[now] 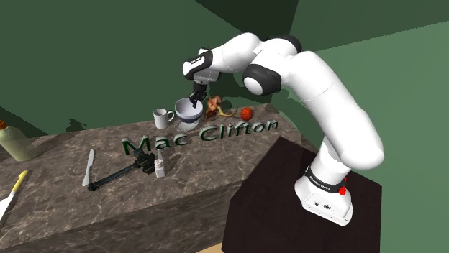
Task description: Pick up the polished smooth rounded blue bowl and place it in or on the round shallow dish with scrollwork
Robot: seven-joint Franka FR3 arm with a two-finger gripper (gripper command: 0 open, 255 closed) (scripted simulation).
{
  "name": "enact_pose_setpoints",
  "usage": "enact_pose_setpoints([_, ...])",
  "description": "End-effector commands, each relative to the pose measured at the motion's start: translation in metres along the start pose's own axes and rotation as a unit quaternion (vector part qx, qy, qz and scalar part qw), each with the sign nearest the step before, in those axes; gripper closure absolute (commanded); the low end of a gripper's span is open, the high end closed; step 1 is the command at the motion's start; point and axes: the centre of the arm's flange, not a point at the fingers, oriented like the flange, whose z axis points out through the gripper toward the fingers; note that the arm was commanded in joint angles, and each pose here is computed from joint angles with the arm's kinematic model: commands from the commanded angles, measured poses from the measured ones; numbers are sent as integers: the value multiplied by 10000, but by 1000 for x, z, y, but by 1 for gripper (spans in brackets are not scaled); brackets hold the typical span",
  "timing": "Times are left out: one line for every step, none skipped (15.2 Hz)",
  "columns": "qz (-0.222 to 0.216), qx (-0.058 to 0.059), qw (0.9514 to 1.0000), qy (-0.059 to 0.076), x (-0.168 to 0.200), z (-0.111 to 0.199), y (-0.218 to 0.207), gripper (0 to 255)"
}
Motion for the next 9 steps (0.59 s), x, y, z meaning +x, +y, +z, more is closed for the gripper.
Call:
enact_pose_setpoints([38, -35, 10000, 9, -3, 8, 9, 255])
enact_pose_setpoints([38, -35, 10000, 9, -4, 13, 10, 255])
enact_pose_setpoints([38, -35, 10000, 9, -4, 18, 10, 255])
enact_pose_setpoints([38, -35, 10000, 9, -5, 23, 11, 255])
enact_pose_setpoints([38, -35, 10000, 9, -6, 29, 12, 255])
enact_pose_setpoints([38, -35, 10000, 9, -7, 35, 12, 255])
enact_pose_setpoints([38, -36, 10000, 9, -7, 35, 12, 255])
enact_pose_setpoints([38, -35, 10000, 9, -7, 35, 12, 255])
enact_pose_setpoints([38, -35, 10000, 9, -7, 35, 12, 255])
